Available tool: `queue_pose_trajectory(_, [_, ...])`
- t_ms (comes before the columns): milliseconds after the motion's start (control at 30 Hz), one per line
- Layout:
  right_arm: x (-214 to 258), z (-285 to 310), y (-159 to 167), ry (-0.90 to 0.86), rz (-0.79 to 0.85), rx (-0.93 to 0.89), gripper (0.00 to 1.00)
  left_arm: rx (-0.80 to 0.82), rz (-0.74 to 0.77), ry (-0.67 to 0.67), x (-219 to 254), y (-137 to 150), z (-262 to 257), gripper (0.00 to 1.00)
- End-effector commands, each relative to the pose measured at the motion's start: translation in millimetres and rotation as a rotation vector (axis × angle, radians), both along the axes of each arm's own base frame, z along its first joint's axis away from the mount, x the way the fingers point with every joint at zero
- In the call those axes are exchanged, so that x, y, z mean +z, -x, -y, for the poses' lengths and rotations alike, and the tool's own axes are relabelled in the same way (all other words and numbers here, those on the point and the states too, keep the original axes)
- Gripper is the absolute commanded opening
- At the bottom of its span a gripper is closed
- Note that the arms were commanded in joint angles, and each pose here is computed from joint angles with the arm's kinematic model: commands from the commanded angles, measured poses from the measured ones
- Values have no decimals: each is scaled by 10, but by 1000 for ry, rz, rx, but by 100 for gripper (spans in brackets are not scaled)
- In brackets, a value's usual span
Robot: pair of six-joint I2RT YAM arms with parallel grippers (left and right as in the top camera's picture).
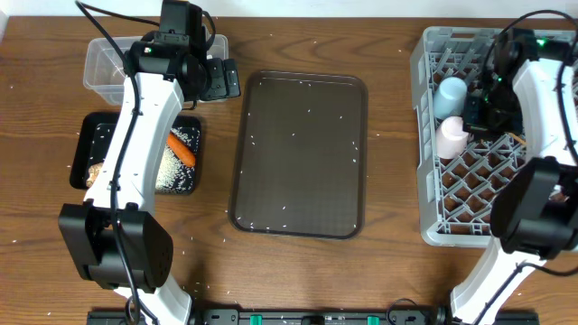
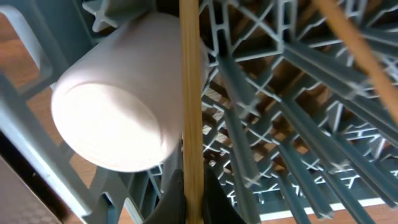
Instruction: Sort waste into correct bins and load items into the dishwasher rack
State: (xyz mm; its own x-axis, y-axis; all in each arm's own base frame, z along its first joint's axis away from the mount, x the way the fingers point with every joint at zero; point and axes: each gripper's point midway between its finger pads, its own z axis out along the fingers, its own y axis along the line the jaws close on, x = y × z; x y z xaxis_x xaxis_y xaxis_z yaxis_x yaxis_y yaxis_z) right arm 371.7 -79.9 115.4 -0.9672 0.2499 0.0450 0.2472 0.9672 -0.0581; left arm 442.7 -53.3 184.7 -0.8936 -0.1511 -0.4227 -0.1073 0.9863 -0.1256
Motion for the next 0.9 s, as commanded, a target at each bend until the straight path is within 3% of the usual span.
queue_pose_trajectory(0, [504, 171, -46, 63, 158, -38, 1, 14, -19, 1, -61, 24, -23, 98])
queue_pose_trajectory(300, [1108, 330, 15, 110, 358, -90, 1, 14, -19, 1, -61, 24, -23, 98])
queue_pose_trajectory(867, [858, 284, 2, 37, 309, -65, 1, 14, -19, 1, -61, 24, -23, 98])
